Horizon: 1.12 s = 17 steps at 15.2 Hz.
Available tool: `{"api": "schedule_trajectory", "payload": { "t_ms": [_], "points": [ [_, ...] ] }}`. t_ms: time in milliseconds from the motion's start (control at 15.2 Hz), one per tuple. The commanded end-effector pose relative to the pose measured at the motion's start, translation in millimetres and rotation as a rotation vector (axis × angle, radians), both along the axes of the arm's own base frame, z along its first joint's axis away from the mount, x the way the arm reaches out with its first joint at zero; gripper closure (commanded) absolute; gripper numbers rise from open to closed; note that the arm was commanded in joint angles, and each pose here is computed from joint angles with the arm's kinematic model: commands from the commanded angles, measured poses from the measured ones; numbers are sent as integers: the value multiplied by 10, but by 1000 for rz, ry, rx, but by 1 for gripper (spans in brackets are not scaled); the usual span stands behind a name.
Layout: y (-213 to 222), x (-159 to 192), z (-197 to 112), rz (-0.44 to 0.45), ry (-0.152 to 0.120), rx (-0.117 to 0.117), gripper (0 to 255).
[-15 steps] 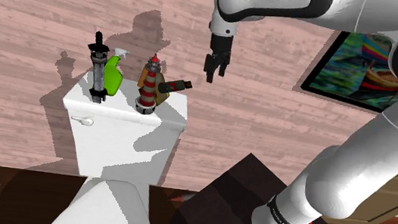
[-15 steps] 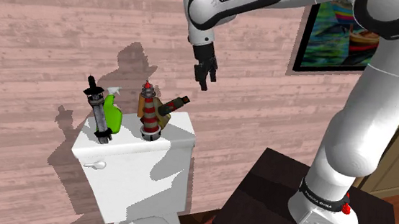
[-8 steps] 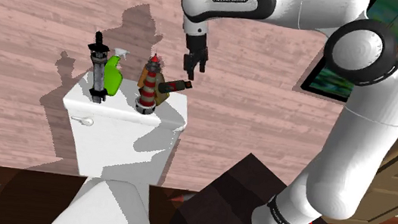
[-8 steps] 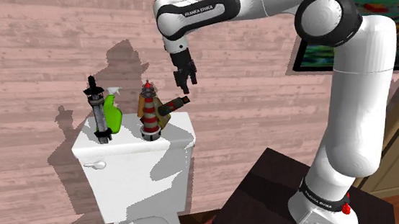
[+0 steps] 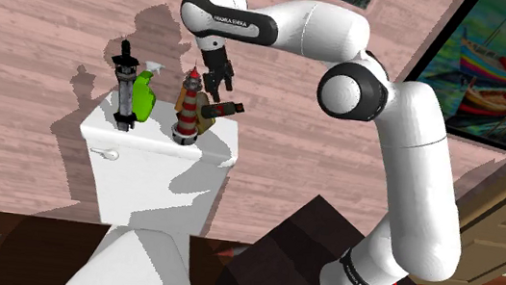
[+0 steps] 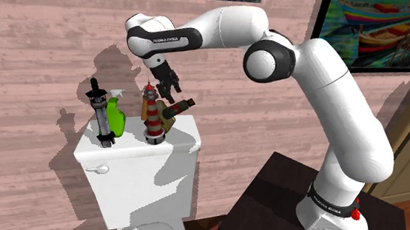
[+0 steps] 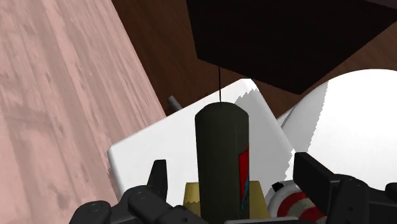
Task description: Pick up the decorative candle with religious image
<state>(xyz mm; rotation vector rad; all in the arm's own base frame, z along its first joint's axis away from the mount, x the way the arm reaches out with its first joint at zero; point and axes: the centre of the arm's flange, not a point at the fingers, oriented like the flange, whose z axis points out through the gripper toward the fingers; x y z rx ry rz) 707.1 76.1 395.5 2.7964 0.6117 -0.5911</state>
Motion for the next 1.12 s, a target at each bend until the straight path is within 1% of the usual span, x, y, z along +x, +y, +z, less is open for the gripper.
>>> {"api": "schedule_trajectory", "payload": {
  "t_ms": [0,462,594,660,1056],
  "points": [
    [60,127,-98,17,17,-12,0],
    [60,127,-497,17,17,-12,0],
    [60,127,-497,17,17,-12,0],
    [66,131,-494,17,17,-12,255],
    [66,134,-495,17,17,-12,255]
  ]
}}
